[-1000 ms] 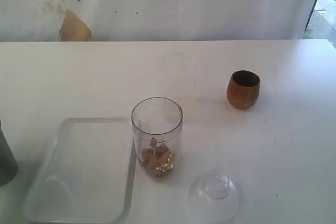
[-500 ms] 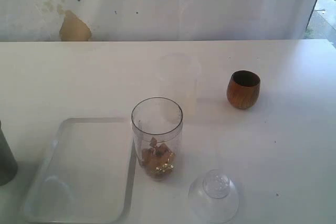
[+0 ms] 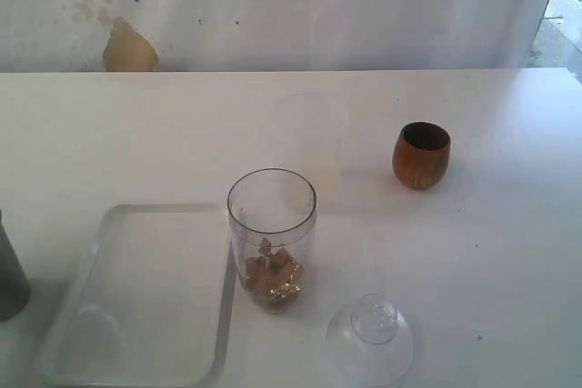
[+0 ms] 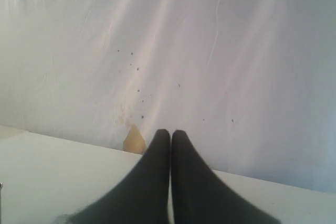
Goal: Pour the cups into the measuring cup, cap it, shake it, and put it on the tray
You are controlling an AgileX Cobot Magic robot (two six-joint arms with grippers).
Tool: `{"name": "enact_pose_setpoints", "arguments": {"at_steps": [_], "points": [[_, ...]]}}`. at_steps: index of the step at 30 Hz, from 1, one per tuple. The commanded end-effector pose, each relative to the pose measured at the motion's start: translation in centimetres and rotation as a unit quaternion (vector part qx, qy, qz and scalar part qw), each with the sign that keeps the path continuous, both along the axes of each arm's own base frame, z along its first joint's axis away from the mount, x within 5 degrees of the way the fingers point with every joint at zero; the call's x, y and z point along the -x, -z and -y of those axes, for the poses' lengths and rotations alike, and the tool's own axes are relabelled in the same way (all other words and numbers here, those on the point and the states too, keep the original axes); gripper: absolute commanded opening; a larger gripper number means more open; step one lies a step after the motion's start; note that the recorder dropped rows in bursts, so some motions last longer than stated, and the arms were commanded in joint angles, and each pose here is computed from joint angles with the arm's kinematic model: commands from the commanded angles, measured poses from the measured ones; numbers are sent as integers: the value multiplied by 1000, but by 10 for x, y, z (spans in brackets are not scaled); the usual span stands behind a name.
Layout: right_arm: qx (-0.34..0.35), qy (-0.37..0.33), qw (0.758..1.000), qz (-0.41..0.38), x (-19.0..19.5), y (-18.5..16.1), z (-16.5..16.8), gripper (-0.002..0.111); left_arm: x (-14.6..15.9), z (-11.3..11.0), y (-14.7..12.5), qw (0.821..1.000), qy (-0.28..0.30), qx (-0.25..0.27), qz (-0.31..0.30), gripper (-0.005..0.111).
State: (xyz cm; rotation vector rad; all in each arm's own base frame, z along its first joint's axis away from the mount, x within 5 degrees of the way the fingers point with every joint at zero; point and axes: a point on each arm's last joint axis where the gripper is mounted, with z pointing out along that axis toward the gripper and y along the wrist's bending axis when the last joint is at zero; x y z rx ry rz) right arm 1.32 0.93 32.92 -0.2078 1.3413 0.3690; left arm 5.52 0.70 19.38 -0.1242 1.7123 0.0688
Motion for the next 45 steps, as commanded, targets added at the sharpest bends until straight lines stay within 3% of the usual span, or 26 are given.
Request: {"name": "enact_pose_setpoints", "arguments": {"at_steps": [1, 10, 15, 16, 45], "points": [[34, 53, 998, -30, -11, 29, 0, 0, 0, 0, 2, 1000, 1, 1, 0, 0], [108, 146, 977, -109, -38, 105, 4, 0, 0, 0, 2, 1000, 1, 1, 0, 0], [140, 149, 967, -152, -42, 137, 5, 0, 0, 0, 2, 1000, 1, 1, 0, 0], [150, 145, 959, -190, -41, 144, 5, 0, 0, 0, 2, 1000, 1, 1, 0, 0], [150, 144, 958, -197, -41, 145, 6, 0, 0, 0, 2, 1000, 1, 1, 0, 0]]}}
